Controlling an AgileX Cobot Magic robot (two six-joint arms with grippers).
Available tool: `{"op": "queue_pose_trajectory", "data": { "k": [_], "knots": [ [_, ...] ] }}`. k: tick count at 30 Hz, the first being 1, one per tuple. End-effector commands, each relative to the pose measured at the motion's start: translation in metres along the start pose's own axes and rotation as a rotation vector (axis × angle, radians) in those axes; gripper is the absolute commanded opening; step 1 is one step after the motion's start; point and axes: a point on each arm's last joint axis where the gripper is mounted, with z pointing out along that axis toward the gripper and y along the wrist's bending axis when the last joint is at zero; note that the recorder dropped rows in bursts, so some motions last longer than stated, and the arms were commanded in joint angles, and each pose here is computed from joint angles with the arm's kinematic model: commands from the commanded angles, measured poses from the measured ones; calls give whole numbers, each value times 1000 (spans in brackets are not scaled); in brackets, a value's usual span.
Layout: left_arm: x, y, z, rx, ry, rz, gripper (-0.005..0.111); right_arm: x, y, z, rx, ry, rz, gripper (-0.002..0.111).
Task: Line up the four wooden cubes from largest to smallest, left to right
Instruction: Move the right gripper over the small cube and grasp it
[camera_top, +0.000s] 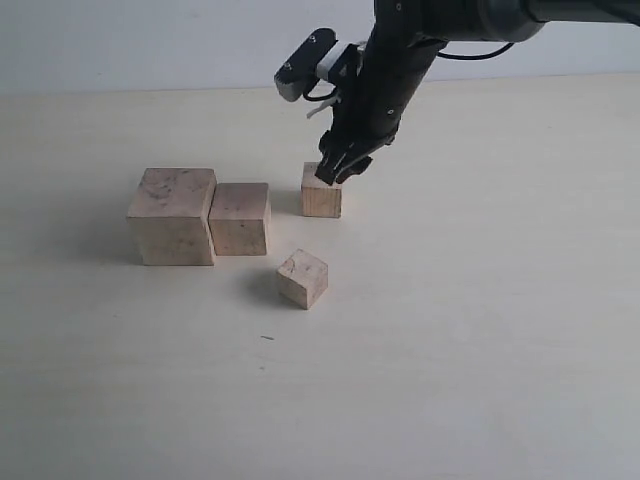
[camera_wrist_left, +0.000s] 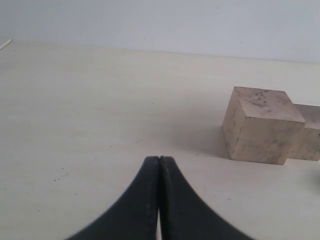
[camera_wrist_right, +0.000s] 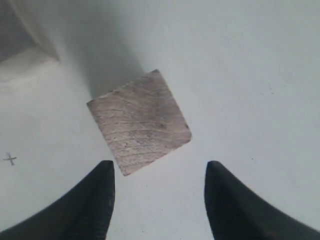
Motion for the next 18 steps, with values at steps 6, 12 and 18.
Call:
{"op": "queue_pose_trajectory", "data": {
  "k": [6, 12, 18],
  "knots": [
    [-1, 0, -1, -1, -19, 2, 0, -9, 4, -21, -46, -88, -117, 81],
    [-1, 0, -1, -1, -19, 2, 0, -14, 0, -30, 5, -136, -116, 82],
    [-1, 0, -1, -1, -19, 2, 0, -16, 2, -31, -13, -169, -87, 82]
  ]
}}
